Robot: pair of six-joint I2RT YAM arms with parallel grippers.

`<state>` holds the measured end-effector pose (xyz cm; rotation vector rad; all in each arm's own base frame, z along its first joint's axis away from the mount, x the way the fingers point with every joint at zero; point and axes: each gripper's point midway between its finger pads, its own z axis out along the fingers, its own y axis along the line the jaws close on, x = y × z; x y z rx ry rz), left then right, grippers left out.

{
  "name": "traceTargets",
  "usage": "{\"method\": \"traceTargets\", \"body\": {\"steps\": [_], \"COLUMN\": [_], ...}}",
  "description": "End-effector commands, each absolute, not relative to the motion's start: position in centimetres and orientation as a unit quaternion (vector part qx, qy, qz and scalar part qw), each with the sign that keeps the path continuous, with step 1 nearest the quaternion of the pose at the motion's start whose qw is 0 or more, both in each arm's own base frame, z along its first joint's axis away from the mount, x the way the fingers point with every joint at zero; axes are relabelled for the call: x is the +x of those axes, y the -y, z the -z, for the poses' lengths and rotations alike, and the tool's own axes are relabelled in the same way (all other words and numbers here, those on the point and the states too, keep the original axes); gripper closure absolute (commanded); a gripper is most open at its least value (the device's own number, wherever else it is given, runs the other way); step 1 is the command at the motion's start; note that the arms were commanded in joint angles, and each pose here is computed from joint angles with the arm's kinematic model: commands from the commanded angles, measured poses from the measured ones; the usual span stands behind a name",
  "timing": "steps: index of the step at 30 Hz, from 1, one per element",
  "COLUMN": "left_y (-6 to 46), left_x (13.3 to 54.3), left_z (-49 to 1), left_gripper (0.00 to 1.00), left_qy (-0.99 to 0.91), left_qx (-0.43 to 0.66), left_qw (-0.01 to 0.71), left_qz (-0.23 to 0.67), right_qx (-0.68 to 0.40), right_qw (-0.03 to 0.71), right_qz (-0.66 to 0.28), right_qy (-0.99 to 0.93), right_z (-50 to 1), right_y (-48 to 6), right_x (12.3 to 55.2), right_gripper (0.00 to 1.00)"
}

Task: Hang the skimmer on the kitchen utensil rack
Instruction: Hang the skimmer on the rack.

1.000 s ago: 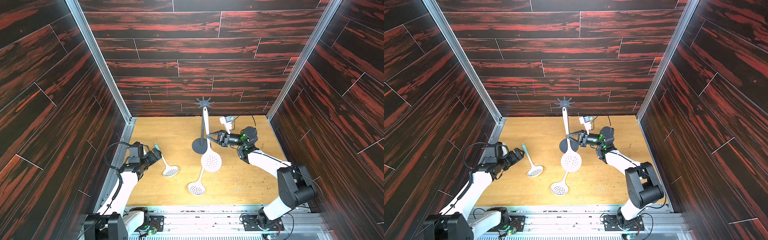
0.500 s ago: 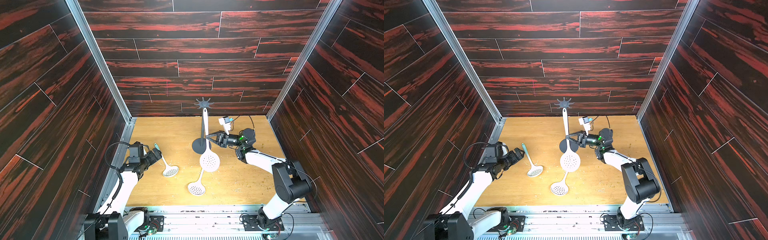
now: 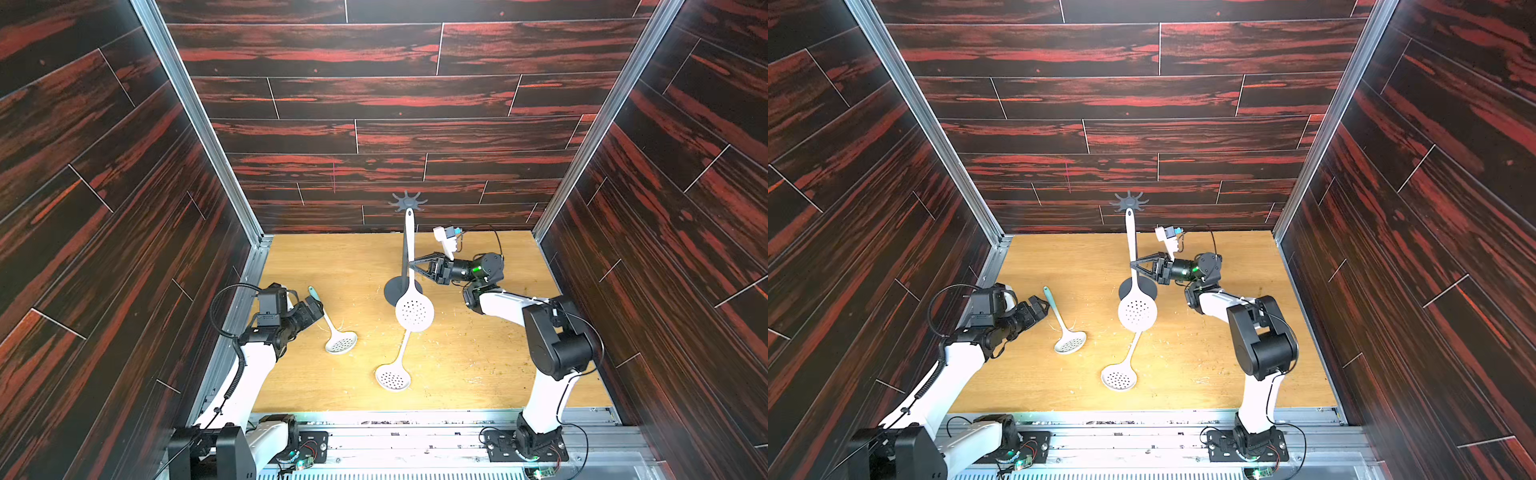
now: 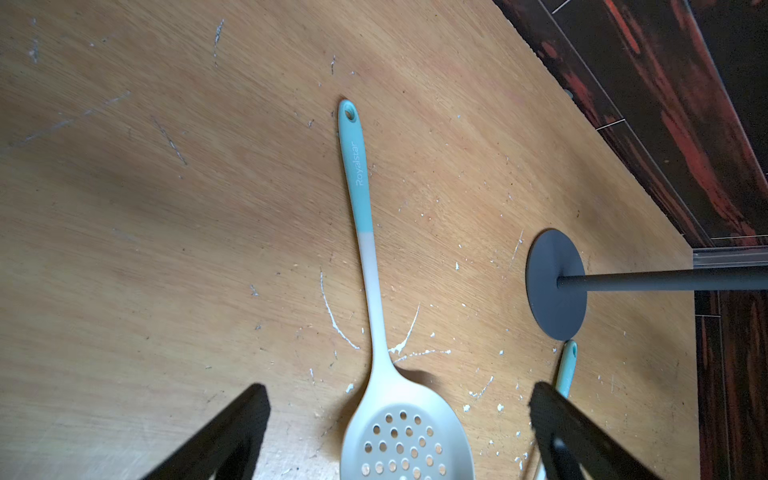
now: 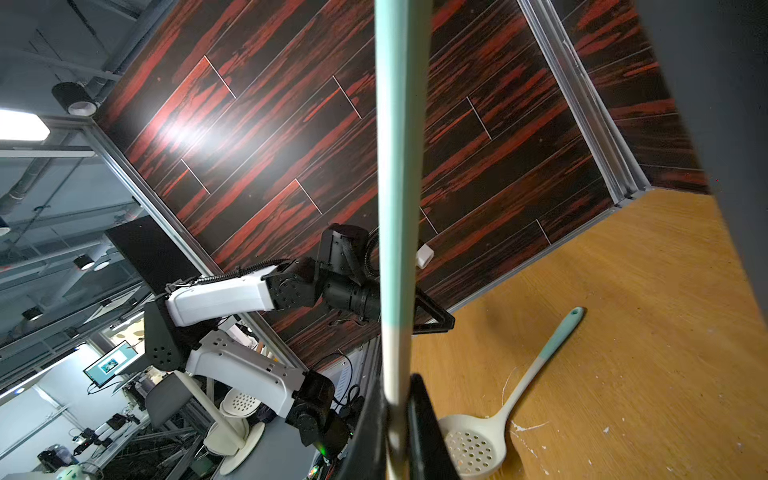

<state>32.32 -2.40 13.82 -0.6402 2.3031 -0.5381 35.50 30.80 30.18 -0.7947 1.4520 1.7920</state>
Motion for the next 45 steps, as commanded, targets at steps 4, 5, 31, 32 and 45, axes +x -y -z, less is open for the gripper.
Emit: {"method": "traceTargets", "body": {"steps": [4, 5, 31, 32, 45], "left_y": [2.5, 2.5, 4.1, 4.6, 13.9], "left_x": [31.6, 31.5, 33.4, 33.8, 43.8], "left_z": [-13.7, -13.7, -18.7, -19.2, -29.2], "left_gripper": [0.0, 0.0, 0.0, 0.0, 0.02], "left_qy": [-0.888, -0.888, -0.872, -0.871, -0.822], "left_qx": [-0.236, -0.236, -0.173, -0.165, 0.04], "left_qw": [0.338, 0.339, 0.411, 0.416, 0.506], "left_qz": [0.202, 0.202, 0.202, 0.201, 0.257], "right_qx": [-0.285, -0.283, -0.192, -0.186, -0.147], "right_qw": [0.312, 0.31, 0.333, 0.331, 0.321], "right_qz": [-0.701, -0.702, -0.606, -0.59, -0.486], "right_qy": [-0.575, -0.576, -0.696, -0.712, -0.799], "right_z": [-28.5, -28.3, -22.7, -22.3, -18.7], "right_y": [-31.4, -31.4, -27.2, -26.9, -23.1], "right_x": [37.3, 37.6, 36.4, 36.0, 31.2], "right_gripper": [1.0, 1.0, 0.12, 0.11, 0.01]}}
